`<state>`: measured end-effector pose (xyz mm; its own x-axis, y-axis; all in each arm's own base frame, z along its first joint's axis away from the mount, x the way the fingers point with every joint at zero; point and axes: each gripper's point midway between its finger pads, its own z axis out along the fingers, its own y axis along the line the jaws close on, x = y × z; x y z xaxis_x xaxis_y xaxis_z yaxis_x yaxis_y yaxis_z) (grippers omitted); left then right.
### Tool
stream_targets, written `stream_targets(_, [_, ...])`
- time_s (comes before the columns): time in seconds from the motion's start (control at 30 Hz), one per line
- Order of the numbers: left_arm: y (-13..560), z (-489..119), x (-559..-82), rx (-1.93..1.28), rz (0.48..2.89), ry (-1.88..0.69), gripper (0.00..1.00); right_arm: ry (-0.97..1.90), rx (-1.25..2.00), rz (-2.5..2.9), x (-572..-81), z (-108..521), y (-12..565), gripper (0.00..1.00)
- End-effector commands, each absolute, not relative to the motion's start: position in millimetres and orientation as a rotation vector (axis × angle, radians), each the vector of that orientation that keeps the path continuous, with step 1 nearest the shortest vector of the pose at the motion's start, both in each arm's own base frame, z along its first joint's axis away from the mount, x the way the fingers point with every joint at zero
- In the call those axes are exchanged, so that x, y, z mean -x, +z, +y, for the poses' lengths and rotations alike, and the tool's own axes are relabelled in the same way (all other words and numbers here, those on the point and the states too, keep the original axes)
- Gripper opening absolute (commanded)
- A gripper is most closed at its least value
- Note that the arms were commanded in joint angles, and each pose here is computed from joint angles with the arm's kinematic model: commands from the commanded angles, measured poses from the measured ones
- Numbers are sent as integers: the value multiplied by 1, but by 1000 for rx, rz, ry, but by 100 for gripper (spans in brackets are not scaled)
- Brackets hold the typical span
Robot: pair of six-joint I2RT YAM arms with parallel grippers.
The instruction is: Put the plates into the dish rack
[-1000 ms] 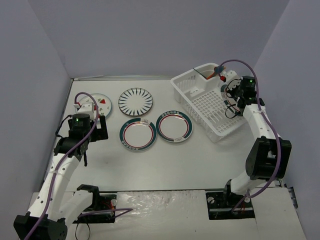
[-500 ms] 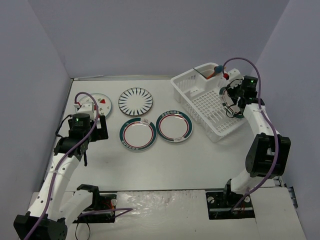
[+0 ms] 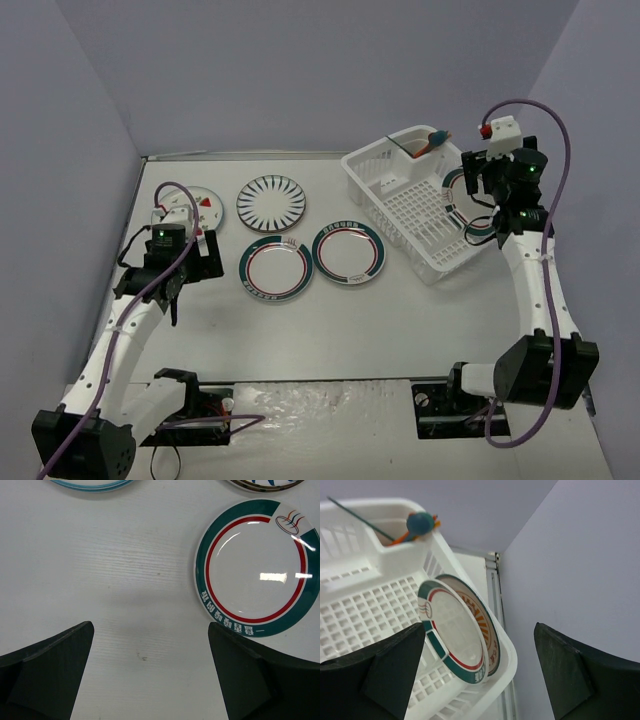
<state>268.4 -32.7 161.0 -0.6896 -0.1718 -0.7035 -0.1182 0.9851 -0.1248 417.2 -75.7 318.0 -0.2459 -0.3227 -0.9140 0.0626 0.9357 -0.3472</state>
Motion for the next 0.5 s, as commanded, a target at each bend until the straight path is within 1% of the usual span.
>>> stream_targets(0.0, [170, -62, -281, 308, 2293, -309, 97, -35, 42, 1582, -397, -32, 374, 89])
stream_targets(0.1, [156, -74, -285, 384, 2297, -404, 97, 246, -28, 1522, -380, 5, 384, 91])
stream_targets(0.27, [130, -105, -293, 460, 2299, -631, 97, 590, -10, 1524, -350, 64, 368, 100])
stream_targets(0.33, [121, -114, -298, 491, 2297, -695, 97, 693, 15, 1517, -337, 84, 363, 100])
stream_targets(0.47, [96, -127, -302, 534, 2336, -772, 97, 783, 91, 1532, -317, 113, 350, 100])
